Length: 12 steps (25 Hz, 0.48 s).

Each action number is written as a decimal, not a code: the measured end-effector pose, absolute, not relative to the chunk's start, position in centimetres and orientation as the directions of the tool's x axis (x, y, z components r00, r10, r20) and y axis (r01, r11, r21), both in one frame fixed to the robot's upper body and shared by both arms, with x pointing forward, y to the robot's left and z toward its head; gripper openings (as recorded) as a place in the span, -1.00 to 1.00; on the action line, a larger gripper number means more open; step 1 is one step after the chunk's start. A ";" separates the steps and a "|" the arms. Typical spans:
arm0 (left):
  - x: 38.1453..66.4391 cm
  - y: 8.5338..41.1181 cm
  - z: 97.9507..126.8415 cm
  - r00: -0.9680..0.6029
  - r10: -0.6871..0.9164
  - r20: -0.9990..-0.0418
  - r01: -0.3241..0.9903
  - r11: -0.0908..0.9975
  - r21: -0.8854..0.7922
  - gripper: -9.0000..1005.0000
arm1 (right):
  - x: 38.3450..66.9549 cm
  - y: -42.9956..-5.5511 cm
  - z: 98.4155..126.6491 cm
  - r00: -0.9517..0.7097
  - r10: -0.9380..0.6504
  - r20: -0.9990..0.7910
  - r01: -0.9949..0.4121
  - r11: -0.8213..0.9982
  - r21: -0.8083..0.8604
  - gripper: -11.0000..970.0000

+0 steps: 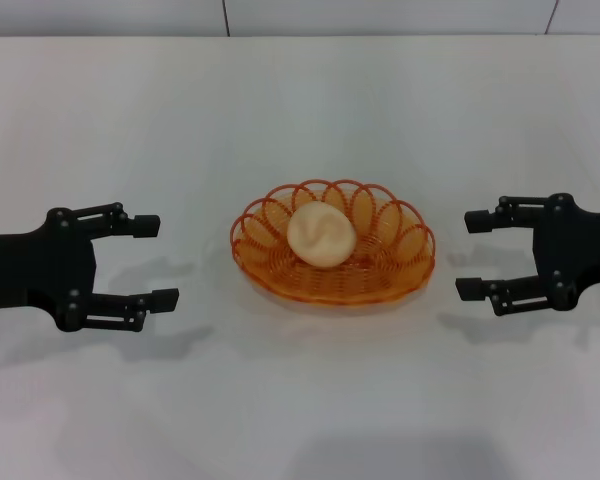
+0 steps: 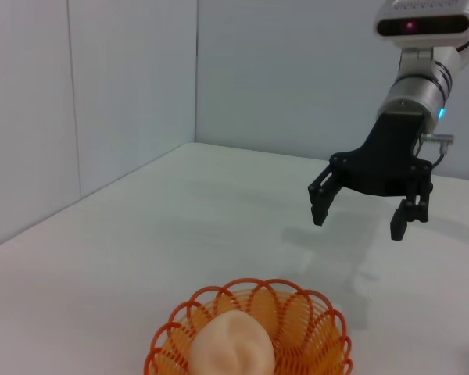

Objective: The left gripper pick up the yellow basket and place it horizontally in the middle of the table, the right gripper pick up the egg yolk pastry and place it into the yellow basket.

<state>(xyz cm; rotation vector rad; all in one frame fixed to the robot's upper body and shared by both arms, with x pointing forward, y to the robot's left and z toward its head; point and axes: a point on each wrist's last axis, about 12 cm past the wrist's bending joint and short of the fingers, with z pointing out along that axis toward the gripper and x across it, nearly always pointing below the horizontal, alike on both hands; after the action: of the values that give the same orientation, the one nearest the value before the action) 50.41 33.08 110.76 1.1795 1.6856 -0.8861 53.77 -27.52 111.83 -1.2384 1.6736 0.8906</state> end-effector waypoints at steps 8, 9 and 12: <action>50.8 33.2 111.1 -0.180 0.339 -0.924 0.952 0.297 -0.076 0.75 | 53.6 -27.8 111.6 -0.157 -0.374 -0.914 -0.964 0.259 0.060 0.68; 50.8 33.2 111.1 -0.179 0.339 -0.924 0.952 0.297 -0.076 0.75 | 53.6 -27.8 111.6 -0.157 -0.374 -0.914 -0.964 0.259 0.060 0.68; 50.8 33.2 111.1 -0.179 0.340 -0.923 0.952 0.296 -0.076 0.75 | 53.5 -27.8 111.5 -0.158 -0.373 -0.914 -0.964 0.259 0.061 0.68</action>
<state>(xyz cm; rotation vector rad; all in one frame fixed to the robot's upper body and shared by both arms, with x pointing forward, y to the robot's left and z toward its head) 50.78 33.19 111.06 1.1840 1.6976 -0.8880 53.54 -27.81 111.54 -1.2435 1.6907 0.8859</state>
